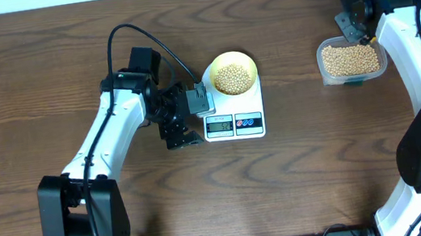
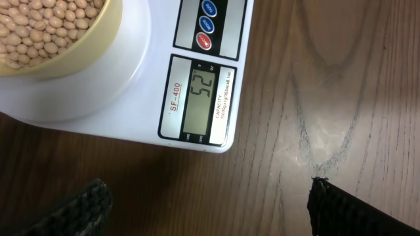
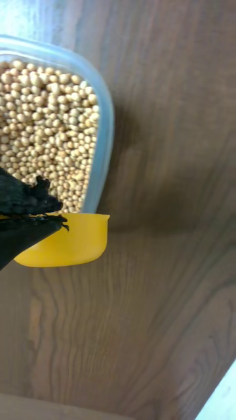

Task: Scoop item into bowl and weigh 50g on scale
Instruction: 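Lift the scoop and carry it over the yellow bowl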

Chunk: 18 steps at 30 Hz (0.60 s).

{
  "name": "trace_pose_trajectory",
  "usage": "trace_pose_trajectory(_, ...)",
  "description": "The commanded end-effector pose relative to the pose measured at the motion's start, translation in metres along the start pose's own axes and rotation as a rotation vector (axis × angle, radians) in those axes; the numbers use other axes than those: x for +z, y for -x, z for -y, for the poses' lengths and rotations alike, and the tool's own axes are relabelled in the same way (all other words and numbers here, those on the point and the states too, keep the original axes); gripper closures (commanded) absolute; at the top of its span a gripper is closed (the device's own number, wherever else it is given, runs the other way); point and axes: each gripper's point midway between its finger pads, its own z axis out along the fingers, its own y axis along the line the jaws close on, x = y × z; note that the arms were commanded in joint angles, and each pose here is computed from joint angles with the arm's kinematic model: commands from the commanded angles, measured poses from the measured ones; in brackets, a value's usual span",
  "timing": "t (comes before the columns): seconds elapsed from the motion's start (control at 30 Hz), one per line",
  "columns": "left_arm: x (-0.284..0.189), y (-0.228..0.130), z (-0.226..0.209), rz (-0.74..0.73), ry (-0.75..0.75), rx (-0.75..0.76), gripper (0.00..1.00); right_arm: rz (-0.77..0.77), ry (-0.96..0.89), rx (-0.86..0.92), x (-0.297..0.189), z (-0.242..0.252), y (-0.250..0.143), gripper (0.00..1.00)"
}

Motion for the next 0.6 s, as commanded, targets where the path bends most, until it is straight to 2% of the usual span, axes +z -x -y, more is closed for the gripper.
trace_pose_trajectory(0.0,0.002,0.000,0.002,0.012,-0.014,-0.001,0.03,0.073,-0.028,0.115,-0.022,0.010,0.022,0.99)
trace_pose_trajectory(0.17,0.002,0.000,0.002,0.012,-0.015,-0.001,0.03,0.187,0.033,0.105,-0.053,0.002,0.058,0.99)
trace_pose_trajectory(0.2,0.002,0.000,0.002,0.012,-0.015,-0.001,0.03,0.233,0.091,0.096,-0.062,-0.008,0.070,0.99)
trace_pose_trajectory(0.27,0.001,0.000,0.002,0.012,-0.014,-0.002,0.02,0.382,0.342,0.054,-0.089,-0.052,0.102,0.99)
trace_pose_trajectory(0.4,0.001,0.000,0.002,0.012,-0.014,-0.001,0.03,0.572,0.686,-0.024,-0.132,-0.108,0.130,0.99)
trace_pose_trajectory(0.57,0.001,0.000,0.002,0.012,-0.014,-0.002,0.02,0.655,0.790,-0.073,-0.153,-0.130,0.141,0.99)
